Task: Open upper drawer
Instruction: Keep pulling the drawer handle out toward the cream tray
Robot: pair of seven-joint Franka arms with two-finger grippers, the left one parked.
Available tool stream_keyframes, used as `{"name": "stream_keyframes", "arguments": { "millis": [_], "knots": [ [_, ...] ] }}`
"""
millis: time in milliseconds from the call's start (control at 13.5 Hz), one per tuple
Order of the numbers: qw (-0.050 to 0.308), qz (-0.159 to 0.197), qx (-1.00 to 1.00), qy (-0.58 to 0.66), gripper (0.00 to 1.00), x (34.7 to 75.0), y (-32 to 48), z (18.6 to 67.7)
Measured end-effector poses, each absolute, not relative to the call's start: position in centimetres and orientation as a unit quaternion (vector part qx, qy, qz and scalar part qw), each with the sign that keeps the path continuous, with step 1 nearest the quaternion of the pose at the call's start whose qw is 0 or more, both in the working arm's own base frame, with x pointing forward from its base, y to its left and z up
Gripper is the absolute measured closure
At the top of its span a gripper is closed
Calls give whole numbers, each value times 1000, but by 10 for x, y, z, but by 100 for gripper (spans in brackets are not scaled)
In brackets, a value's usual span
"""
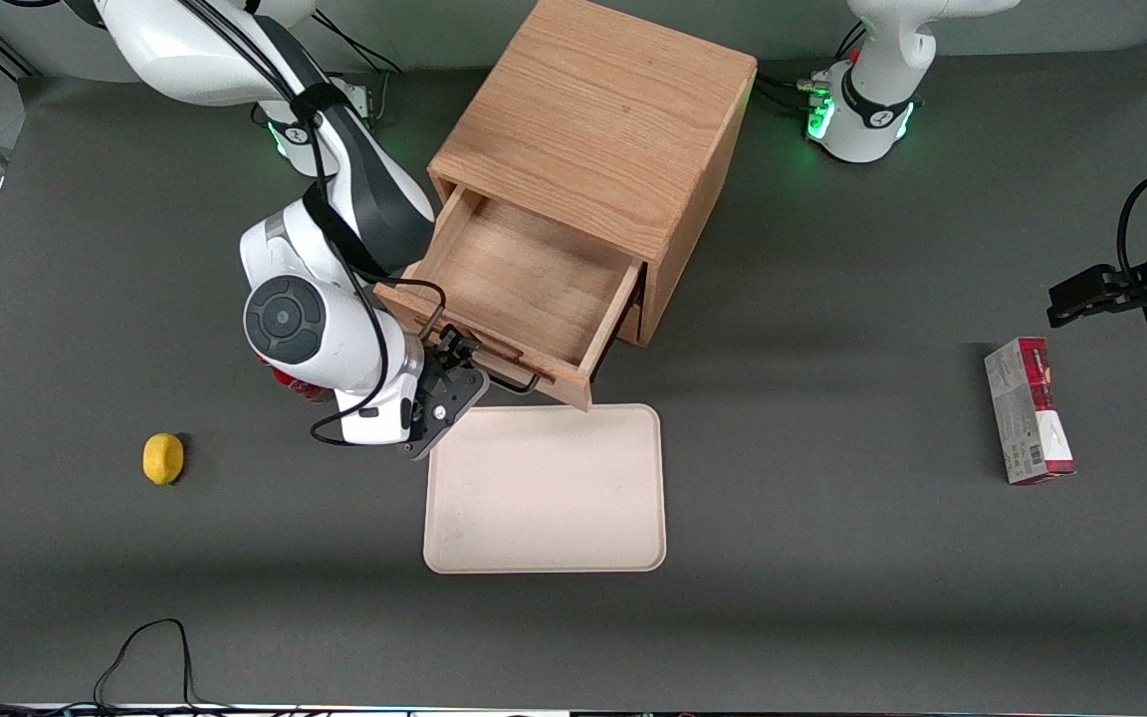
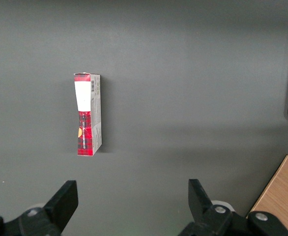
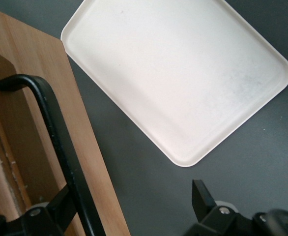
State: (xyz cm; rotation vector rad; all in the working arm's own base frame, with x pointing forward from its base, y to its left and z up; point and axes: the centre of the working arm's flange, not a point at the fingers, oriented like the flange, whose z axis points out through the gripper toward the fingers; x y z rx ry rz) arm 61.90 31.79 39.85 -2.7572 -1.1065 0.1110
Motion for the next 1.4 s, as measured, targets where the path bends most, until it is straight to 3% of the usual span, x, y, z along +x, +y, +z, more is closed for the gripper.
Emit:
{"name": "stream_keyframes", "arguments": {
  "millis": [1404],
  "knots": [
    [88, 17, -933, -347, 0, 658, 295, 396]
  ]
}}
